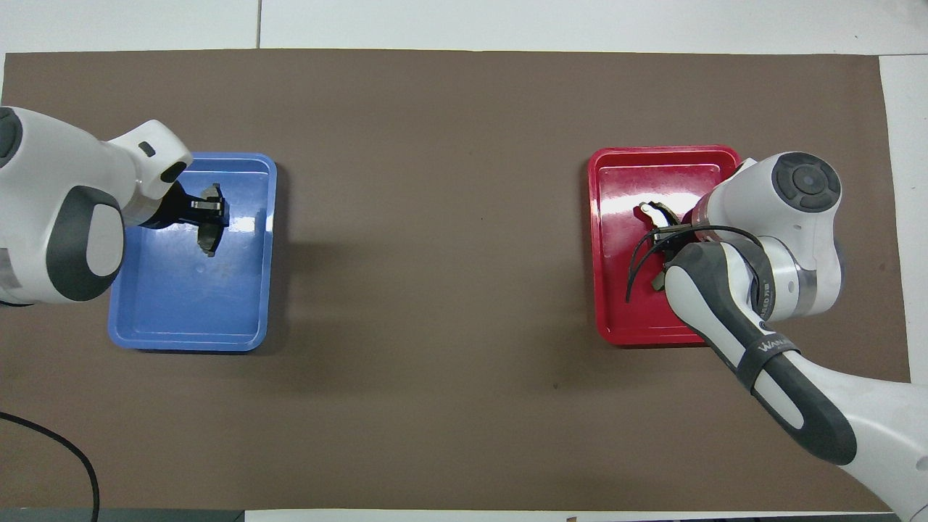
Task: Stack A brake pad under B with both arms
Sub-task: 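Lift the brake pad out of the blue tray with the left gripper, then carry the brake pad to the table center and release it with the left gripper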
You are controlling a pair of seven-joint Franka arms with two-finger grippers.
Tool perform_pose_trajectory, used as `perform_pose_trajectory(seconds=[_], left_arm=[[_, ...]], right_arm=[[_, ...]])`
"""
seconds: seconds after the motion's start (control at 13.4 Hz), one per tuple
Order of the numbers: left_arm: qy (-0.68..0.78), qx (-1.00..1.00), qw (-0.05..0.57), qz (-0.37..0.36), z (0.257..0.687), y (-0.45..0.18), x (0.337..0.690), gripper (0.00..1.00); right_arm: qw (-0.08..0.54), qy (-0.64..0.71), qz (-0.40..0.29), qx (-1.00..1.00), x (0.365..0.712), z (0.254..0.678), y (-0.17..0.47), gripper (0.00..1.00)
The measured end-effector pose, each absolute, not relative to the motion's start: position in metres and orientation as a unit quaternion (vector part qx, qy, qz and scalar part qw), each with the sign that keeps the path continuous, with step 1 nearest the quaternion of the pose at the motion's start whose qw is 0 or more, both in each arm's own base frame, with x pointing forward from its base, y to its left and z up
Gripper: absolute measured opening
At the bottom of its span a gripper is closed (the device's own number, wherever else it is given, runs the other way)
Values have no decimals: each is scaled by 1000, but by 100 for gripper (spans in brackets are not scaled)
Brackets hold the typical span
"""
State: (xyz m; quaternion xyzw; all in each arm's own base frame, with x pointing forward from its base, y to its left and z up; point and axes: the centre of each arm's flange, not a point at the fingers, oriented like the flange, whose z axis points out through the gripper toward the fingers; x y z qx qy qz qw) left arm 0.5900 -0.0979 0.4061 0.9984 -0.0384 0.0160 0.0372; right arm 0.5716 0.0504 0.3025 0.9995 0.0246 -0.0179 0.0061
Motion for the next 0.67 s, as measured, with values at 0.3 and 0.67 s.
perform_pose_trajectory(seconds=[0.3, 0.67], left_arm=[[-18, 998, 52, 23, 421, -208, 568, 40], [-15, 995, 84, 45, 406, -326, 526, 40]], right_arm=[[6, 26, -19, 999, 571, 302, 50, 50], [6, 26, -20, 999, 572, 304, 50, 42]])
